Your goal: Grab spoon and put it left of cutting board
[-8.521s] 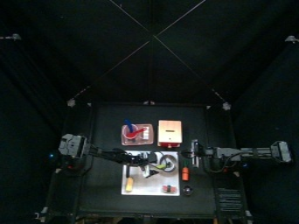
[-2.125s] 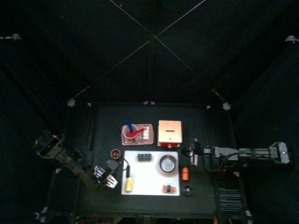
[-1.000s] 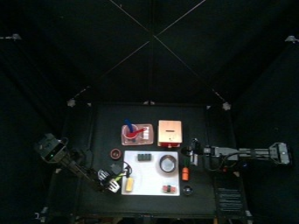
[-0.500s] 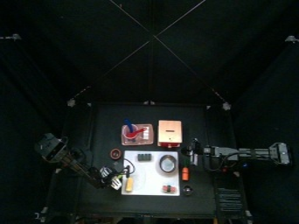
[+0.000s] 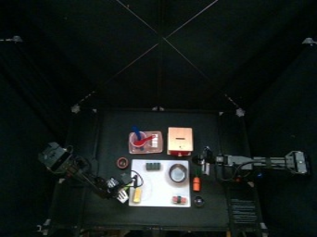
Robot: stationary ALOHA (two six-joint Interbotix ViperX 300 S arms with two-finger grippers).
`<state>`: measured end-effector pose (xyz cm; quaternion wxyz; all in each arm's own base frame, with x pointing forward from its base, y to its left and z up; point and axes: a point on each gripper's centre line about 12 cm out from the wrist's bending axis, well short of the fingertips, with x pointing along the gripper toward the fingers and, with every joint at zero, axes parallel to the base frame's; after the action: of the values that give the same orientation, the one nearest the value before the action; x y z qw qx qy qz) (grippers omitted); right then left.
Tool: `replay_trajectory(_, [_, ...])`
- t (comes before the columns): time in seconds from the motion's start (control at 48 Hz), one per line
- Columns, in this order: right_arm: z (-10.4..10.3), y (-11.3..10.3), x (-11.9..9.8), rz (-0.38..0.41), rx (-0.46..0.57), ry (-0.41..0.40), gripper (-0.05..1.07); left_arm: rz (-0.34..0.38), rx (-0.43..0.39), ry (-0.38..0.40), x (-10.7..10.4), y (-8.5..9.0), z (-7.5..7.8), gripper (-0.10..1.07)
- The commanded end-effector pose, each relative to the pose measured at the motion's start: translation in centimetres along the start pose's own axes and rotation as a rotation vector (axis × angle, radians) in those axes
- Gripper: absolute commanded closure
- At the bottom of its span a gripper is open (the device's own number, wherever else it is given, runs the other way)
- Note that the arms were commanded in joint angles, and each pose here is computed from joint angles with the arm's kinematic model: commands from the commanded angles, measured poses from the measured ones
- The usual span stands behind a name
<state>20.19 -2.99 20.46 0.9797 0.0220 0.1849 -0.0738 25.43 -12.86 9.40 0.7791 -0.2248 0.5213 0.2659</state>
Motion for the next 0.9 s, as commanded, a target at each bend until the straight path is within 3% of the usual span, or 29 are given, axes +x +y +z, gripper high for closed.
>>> replay_trajectory(0.0, [0.4, 0.0, 0.1, -0.001, 0.002, -0.011, 1.02, -0.017, -0.01, 0.002, -0.3, -0.3, 0.1, 0.18])
replay_trajectory(0.292, [0.2, 0.0, 0.1, -0.002, 0.004, -0.006, 1.02, -0.023, -0.043, 0.025, -0.3, -0.4, -0.1, 0.34])
replay_trajectory(0.604, [0.1, -0.1, 0.1, -0.003, 0.003, -0.003, 1.02, 0.065, -0.161, 0.066, -2.0, 0.4, 0.0, 0.35])
replay_trajectory(0.875, [-0.1, -0.1, 0.0, -0.003, 0.003, 0.003, 1.02, 0.087, -0.213, 0.082, -2.1, 0.4, -0.1, 0.35])
